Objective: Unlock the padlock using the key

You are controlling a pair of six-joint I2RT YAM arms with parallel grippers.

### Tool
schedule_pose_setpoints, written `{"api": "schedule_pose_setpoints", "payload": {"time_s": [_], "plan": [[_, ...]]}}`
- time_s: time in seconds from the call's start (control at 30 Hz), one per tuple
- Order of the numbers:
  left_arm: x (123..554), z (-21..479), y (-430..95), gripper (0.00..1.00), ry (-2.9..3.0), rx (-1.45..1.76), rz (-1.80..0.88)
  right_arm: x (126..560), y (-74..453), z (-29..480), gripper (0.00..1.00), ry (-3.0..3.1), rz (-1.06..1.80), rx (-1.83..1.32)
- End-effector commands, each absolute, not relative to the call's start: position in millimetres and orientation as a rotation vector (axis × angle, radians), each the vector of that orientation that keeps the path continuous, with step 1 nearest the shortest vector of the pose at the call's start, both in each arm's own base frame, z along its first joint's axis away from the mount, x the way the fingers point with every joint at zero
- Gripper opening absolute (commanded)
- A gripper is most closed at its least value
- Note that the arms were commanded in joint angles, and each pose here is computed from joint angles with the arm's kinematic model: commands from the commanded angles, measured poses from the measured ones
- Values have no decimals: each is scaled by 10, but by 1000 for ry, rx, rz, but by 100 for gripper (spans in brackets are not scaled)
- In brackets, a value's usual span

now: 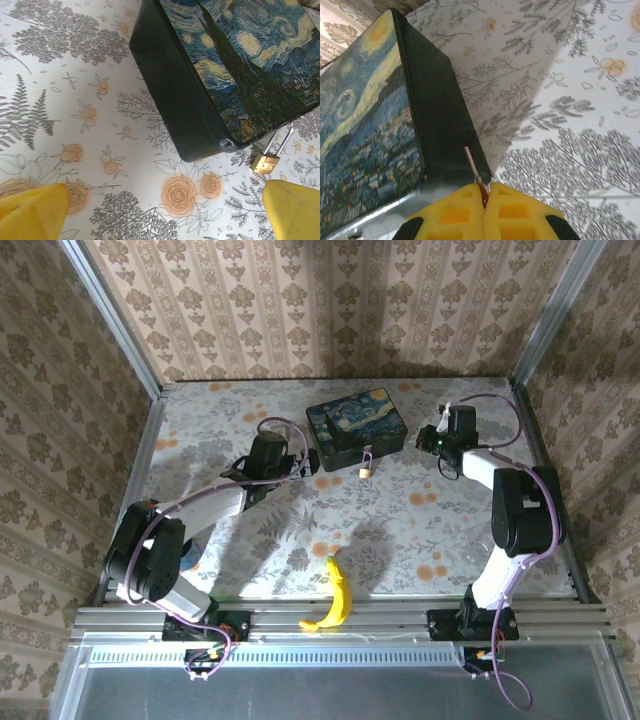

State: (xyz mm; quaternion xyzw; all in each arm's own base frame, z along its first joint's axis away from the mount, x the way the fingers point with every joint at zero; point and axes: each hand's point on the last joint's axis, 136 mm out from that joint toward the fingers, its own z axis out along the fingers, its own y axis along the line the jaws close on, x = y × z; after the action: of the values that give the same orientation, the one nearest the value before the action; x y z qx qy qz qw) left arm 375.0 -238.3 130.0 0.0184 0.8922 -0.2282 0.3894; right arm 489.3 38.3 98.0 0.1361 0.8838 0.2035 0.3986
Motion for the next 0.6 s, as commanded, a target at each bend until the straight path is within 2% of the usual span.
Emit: {"api": "schedule_pose_setpoints", "payload": {"time_s": [0.0, 0.2, 0.43, 0.57], "plan": [[3911, 1453, -2509, 100, 2215, 42, -659, 5078, 383, 1125, 0, 2214, 527, 307], [4199, 1448, -2591, 100, 2183, -14, -727, 5408, 347, 1071, 0, 2247, 520, 295], [4539, 1394, -2754, 100, 2189, -22, -794, 5739, 493, 993, 0, 2254, 680, 330], [4683, 1287, -2883, 95, 2209, -11, -829, 5816, 606, 933, 0, 2233, 802, 368]]}}
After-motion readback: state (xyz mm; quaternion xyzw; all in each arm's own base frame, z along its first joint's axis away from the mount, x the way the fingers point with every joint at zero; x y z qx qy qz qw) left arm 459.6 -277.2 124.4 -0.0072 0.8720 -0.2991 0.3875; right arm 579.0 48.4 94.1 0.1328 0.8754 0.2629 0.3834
